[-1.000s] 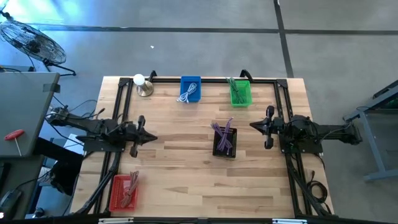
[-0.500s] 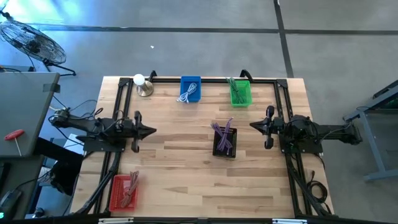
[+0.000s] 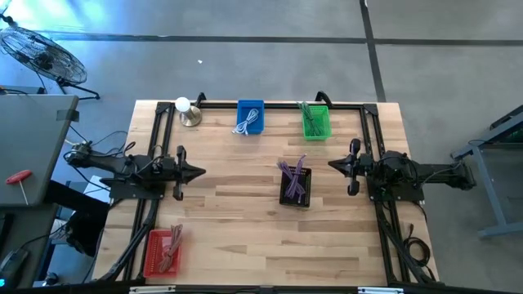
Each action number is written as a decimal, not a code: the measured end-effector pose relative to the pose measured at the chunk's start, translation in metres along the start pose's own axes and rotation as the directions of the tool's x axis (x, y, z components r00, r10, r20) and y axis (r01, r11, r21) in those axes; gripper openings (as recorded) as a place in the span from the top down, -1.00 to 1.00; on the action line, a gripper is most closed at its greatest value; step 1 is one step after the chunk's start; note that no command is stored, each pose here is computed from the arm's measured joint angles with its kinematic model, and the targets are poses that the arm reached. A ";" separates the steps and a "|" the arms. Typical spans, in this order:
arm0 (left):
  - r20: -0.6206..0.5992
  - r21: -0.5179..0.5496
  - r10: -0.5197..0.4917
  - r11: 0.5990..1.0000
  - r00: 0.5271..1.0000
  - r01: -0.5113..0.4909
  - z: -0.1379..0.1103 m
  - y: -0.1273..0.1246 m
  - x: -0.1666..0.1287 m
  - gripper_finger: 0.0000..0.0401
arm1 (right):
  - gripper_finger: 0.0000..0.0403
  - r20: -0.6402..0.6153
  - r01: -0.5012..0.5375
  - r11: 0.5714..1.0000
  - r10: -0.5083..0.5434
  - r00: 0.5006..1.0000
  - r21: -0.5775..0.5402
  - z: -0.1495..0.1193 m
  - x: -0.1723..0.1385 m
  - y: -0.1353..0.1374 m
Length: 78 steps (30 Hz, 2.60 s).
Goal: Pick & Place USB Port
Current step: Return to Home Position
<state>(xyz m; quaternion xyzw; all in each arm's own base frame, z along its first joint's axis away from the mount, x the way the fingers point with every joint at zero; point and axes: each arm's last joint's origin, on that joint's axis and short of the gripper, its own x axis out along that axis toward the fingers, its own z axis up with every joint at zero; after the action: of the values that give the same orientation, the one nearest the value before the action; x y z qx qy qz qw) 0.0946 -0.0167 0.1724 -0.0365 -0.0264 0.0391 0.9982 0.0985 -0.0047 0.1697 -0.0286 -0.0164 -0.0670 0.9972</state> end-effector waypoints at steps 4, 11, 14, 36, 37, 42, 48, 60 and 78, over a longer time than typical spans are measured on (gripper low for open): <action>0.000 -0.001 0.000 1.000 1.000 0.000 0.000 0.000 0.000 1.00 | 0.97 0.000 0.000 1.000 0.000 1.000 0.000 0.000 0.000 0.000; 0.001 -0.001 -0.003 1.000 1.000 0.003 0.000 0.000 0.000 1.00 | 0.98 0.000 0.000 1.000 0.000 1.000 0.000 0.000 0.000 0.000; 0.001 -0.001 -0.003 1.000 1.000 0.003 0.000 0.000 0.000 1.00 | 0.97 0.000 0.000 1.000 0.000 1.000 0.000 0.000 0.000 0.000; 0.001 -0.002 -0.002 1.000 1.000 0.002 0.000 0.000 0.000 1.00 | 0.97 0.000 0.000 1.000 0.000 1.000 0.000 0.000 0.000 0.000; 0.001 -0.002 -0.002 1.000 1.000 0.002 0.000 0.000 0.000 1.00 | 0.96 0.000 0.000 1.000 0.000 1.000 0.000 0.000 0.000 0.000; 0.001 -0.002 -0.002 1.000 1.000 0.002 0.000 0.000 0.000 1.00 | 0.98 0.000 0.000 1.000 0.000 1.000 0.000 0.000 0.000 0.000; 0.001 -0.002 0.000 1.000 1.000 0.000 0.000 0.000 0.000 1.00 | 0.97 -0.001 0.000 1.000 0.000 1.000 0.000 0.000 0.000 0.000; 0.001 -0.002 0.000 1.000 1.000 0.000 0.000 0.000 0.000 1.00 | 0.96 -0.001 0.000 1.000 0.000 1.000 0.000 0.000 0.000 0.000; 0.001 -0.002 -0.002 1.000 1.000 0.002 0.000 0.000 0.000 1.00 | 0.97 -0.001 0.000 1.000 0.000 1.000 0.000 0.000 0.000 0.000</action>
<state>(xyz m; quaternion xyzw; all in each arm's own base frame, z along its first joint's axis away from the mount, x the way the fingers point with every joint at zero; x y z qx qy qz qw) 0.0946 -0.0168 0.1725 -0.0373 -0.0271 0.0380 0.9982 0.0985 -0.0047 0.1696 -0.0286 -0.0160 -0.0670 0.9972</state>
